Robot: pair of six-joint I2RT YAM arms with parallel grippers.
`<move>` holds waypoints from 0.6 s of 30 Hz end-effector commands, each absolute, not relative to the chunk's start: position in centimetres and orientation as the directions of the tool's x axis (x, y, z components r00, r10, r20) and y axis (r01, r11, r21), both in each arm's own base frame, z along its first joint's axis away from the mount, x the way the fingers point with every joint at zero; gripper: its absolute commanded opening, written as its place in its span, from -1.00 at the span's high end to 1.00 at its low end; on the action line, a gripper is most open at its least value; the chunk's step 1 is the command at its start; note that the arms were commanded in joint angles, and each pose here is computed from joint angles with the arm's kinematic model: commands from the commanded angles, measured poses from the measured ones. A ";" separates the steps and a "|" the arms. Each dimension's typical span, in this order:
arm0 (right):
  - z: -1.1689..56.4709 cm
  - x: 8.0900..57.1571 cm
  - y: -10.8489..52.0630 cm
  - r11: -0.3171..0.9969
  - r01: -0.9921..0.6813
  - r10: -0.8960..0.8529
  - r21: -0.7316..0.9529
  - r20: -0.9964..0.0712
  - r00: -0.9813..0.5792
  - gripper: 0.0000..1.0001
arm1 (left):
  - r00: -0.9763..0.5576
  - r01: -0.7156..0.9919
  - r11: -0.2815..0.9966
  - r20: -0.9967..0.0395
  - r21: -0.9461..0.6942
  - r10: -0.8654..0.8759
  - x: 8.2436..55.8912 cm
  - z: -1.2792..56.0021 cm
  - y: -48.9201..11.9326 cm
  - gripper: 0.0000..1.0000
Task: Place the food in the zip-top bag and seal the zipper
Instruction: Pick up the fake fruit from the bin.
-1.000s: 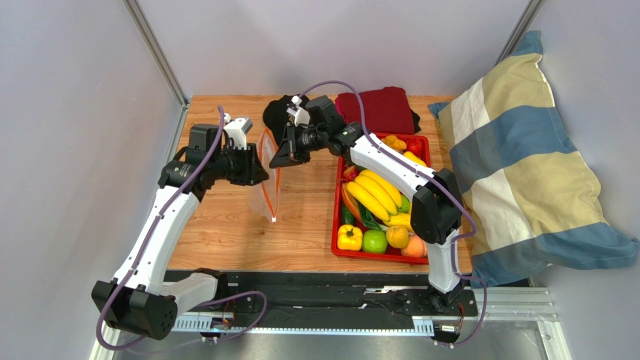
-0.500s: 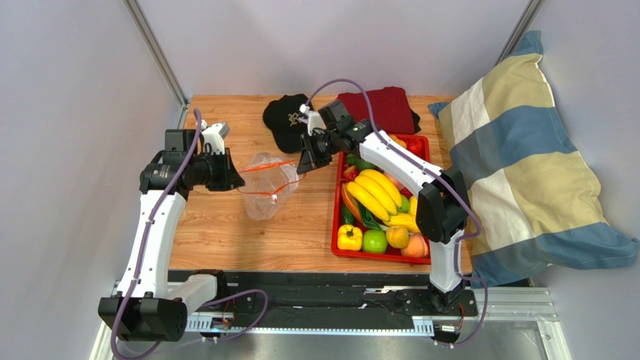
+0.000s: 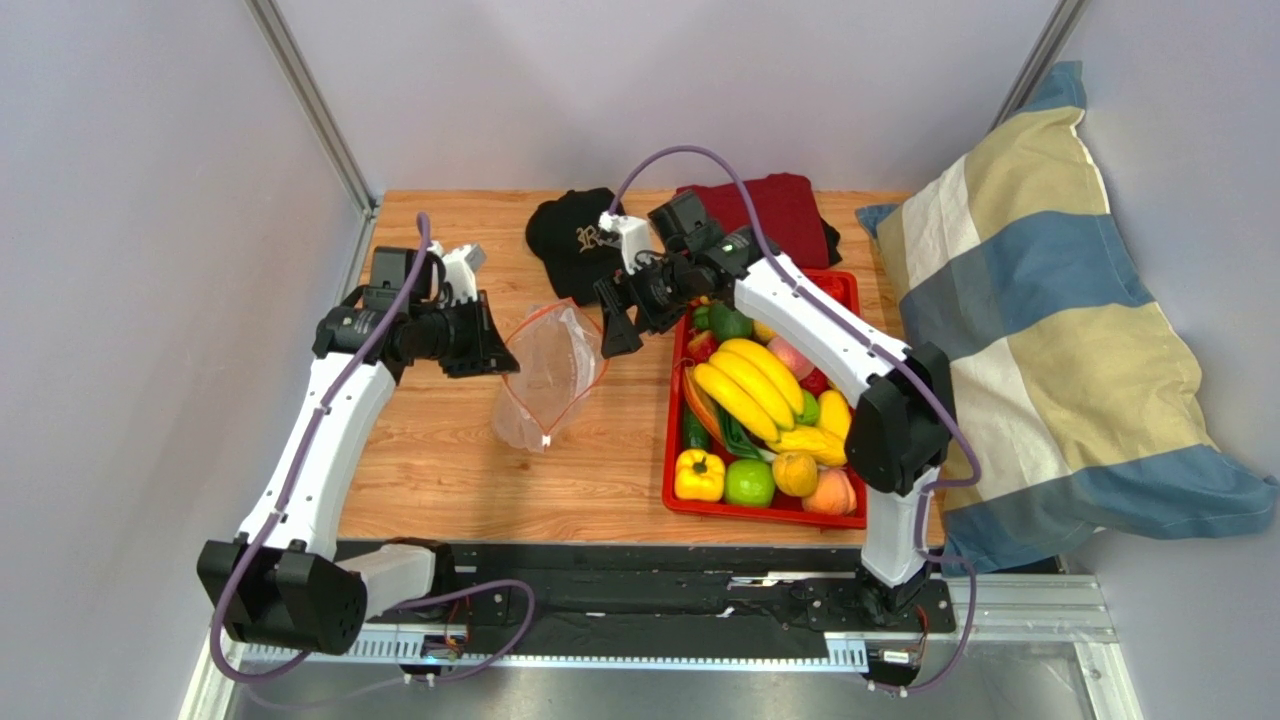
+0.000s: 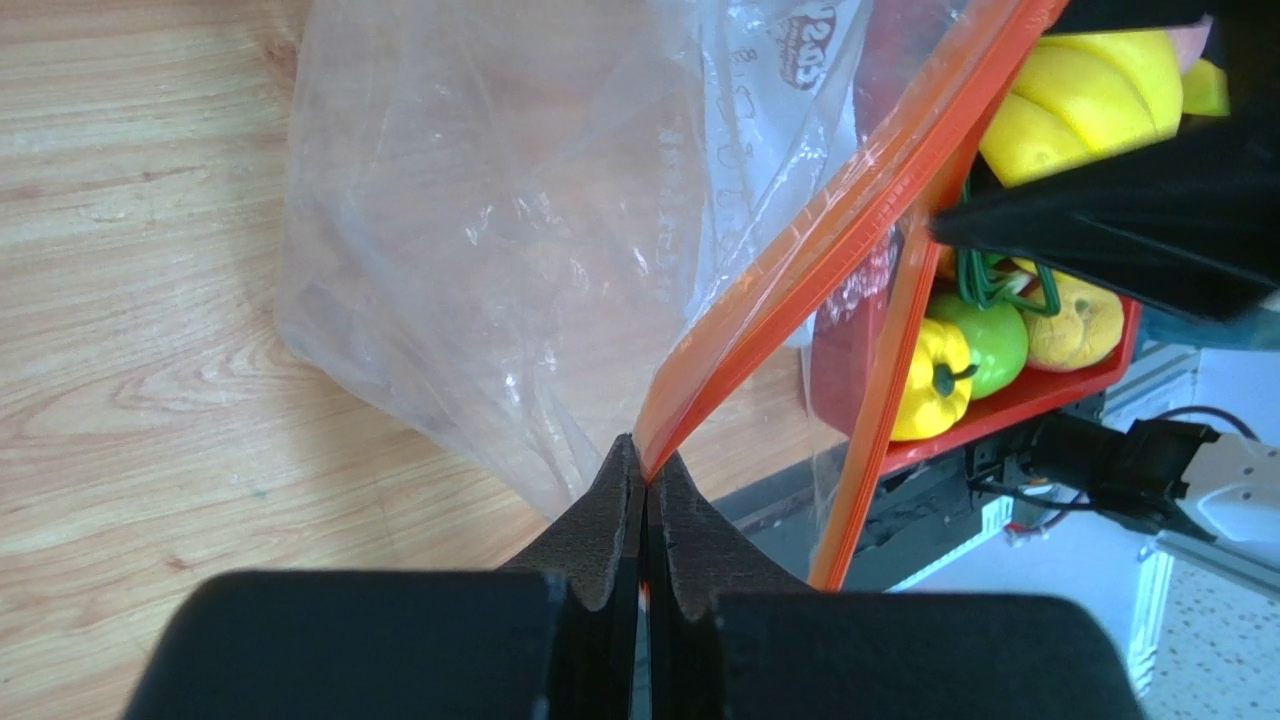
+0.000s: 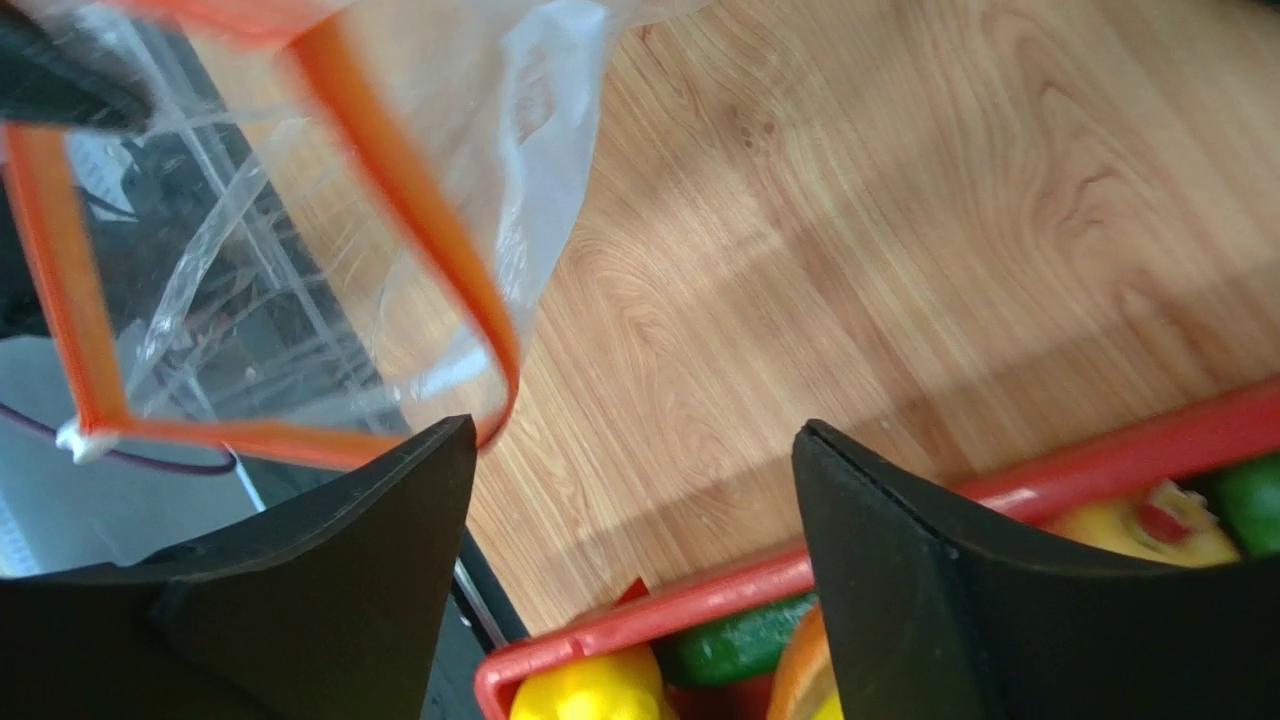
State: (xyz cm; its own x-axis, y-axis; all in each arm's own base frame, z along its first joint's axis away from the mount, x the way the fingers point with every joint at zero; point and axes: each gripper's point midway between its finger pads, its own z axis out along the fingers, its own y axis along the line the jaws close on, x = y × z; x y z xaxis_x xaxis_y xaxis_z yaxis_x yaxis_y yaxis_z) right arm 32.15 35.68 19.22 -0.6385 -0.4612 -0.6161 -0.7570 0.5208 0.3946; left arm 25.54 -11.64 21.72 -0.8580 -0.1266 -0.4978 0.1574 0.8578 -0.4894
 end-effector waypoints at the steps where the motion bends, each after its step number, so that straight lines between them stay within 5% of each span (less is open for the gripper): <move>1: 26.1 31.1 32.3 0.497 -0.839 -0.466 0.223 -0.747 -0.475 -0.70 | -0.860 0.110 0.843 -0.476 -0.526 -0.185 26.8 21.5 -12.1 1.00; 11: 24.4 29.1 21.9 0.588 -0.809 -0.618 0.017 -0.636 -0.463 -0.86 | -0.854 0.115 0.835 -0.483 -0.538 -0.194 27.0 21.6 -12.4 1.00; 18: 21.3 26.3 15.5 0.680 -0.732 -0.577 0.038 -0.589 -0.566 -0.96 | -0.853 0.133 0.831 -0.489 -0.540 -0.181 26.7 21.6 -12.7 1.00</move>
